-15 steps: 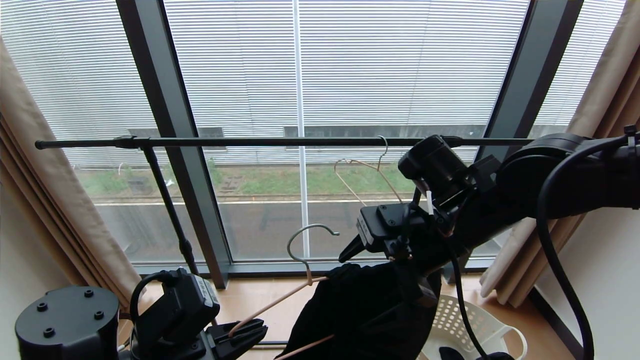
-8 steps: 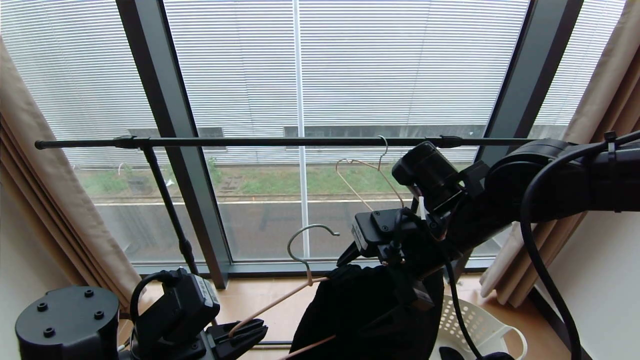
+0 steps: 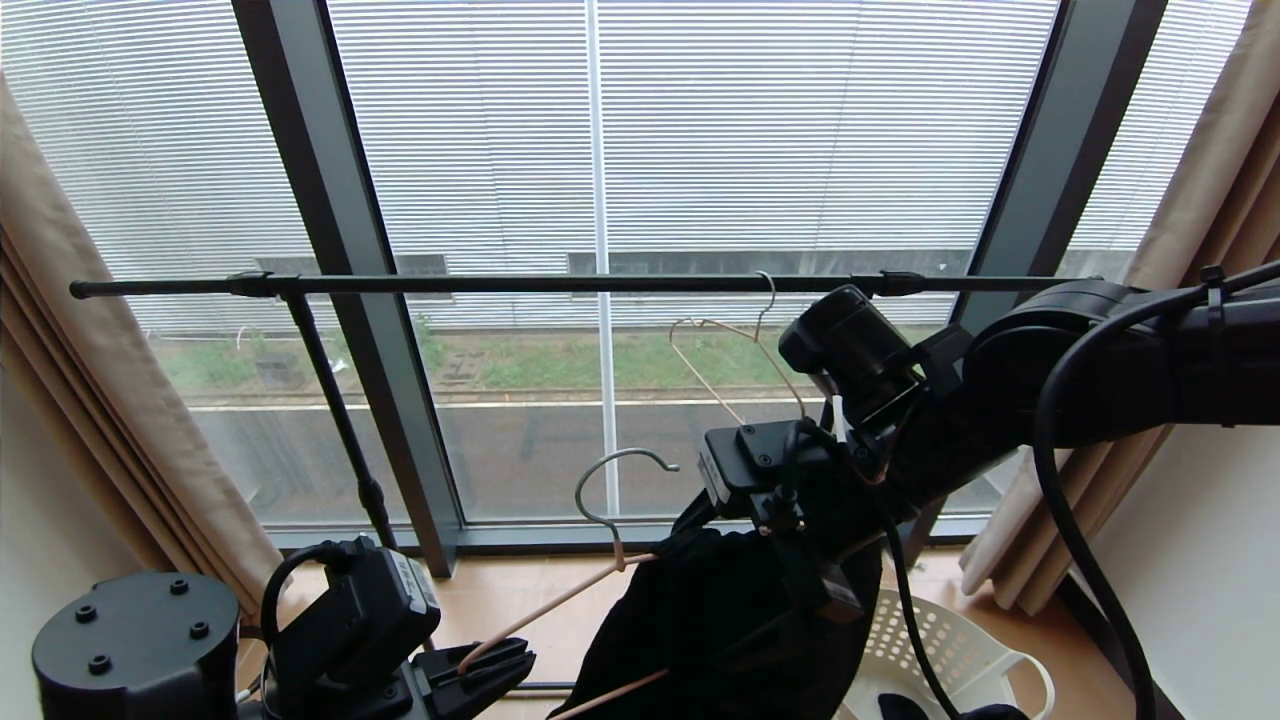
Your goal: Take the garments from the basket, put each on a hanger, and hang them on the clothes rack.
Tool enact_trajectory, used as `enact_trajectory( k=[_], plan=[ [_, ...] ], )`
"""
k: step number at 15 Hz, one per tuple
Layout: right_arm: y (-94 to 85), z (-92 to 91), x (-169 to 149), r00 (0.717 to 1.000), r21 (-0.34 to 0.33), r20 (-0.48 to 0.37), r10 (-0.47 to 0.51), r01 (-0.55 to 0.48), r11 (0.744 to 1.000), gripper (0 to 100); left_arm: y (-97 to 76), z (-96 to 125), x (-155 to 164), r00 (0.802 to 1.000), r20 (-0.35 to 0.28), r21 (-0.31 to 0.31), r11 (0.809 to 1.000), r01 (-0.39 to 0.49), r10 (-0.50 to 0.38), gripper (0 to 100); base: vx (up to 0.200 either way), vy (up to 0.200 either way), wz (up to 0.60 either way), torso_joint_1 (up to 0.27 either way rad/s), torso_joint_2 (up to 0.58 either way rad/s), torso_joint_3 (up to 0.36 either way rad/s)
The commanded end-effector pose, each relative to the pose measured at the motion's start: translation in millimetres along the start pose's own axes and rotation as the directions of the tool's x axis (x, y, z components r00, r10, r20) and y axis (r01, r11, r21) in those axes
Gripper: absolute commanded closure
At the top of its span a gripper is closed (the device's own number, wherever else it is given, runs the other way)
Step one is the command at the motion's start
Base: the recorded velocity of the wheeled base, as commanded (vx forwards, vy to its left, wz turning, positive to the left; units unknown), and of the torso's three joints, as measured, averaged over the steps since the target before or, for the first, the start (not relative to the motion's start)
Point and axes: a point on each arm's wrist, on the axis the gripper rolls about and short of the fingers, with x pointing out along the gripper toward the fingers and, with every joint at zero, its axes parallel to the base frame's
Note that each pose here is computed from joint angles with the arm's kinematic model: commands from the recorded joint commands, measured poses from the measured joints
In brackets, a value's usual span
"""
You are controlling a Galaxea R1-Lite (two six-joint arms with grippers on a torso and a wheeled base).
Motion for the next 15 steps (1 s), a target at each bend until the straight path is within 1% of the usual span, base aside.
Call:
enact_trajectory(
  k=[1, 15],
  plan=[
    [0.6, 1.2, -1.6, 1.000, -0.003, 0.004, -0.002, 0.002, 1.000, 100, 0.0, -0.4, 0.5, 1.000, -0.003, -0.001, 1.000, 0.001, -0.001, 100, 0.000, 0.000, 0.00, 0.000, 0.00, 0.000],
    [0.9, 0.8, -1.4, 1.000, -0.003, 0.002, 0.000, 0.000, 1.000, 100, 0.4, 1.0, 1.3, 1.000, 0.002, -0.003, 1.000, -0.001, 0.001, 100, 0.000, 0.000, 0.00, 0.000, 0.00, 0.000]
  ],
)
